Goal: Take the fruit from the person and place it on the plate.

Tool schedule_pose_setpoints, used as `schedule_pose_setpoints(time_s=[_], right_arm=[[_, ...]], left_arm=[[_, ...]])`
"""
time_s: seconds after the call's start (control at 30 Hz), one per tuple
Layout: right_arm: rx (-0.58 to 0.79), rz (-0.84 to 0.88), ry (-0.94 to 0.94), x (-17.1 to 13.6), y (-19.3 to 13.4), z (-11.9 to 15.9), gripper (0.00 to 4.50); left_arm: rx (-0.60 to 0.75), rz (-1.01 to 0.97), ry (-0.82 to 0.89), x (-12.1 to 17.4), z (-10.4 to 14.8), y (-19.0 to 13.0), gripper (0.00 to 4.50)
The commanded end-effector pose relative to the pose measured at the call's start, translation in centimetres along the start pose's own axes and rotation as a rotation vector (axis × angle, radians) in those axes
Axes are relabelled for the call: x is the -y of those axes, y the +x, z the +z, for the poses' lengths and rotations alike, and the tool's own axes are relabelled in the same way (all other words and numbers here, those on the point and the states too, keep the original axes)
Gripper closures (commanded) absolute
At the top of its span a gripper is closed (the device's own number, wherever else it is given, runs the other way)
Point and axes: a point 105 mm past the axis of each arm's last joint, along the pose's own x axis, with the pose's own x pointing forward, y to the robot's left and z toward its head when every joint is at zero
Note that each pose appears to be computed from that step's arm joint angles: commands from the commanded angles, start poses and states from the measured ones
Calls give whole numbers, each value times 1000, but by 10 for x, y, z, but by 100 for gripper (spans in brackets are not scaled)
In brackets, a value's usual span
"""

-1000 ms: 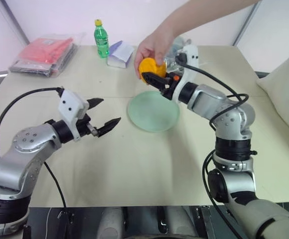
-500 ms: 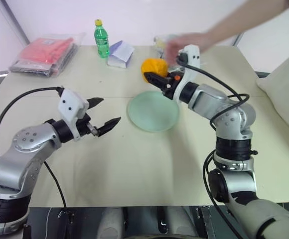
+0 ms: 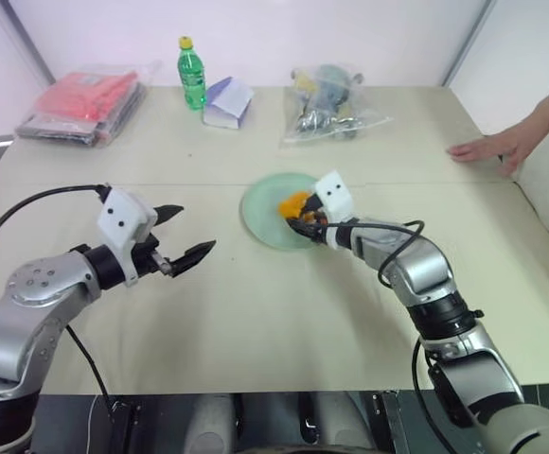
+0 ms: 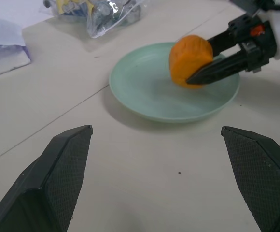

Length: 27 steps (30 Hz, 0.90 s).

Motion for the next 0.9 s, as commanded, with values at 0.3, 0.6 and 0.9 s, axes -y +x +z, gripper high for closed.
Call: schedule_pose_setpoints(time_s=[0.3, 0.6, 0.9], right_arm=[[71, 52, -61, 5, -18, 20, 2], [103, 70, -238, 56, -117, 65, 2], [34, 136, -279, 53, -160, 50, 2]], left_arm=[[25, 6, 23, 3, 11, -5, 0], [37, -29, 20, 7, 13, -2, 0], [52, -69, 8, 10, 15, 2, 0]])
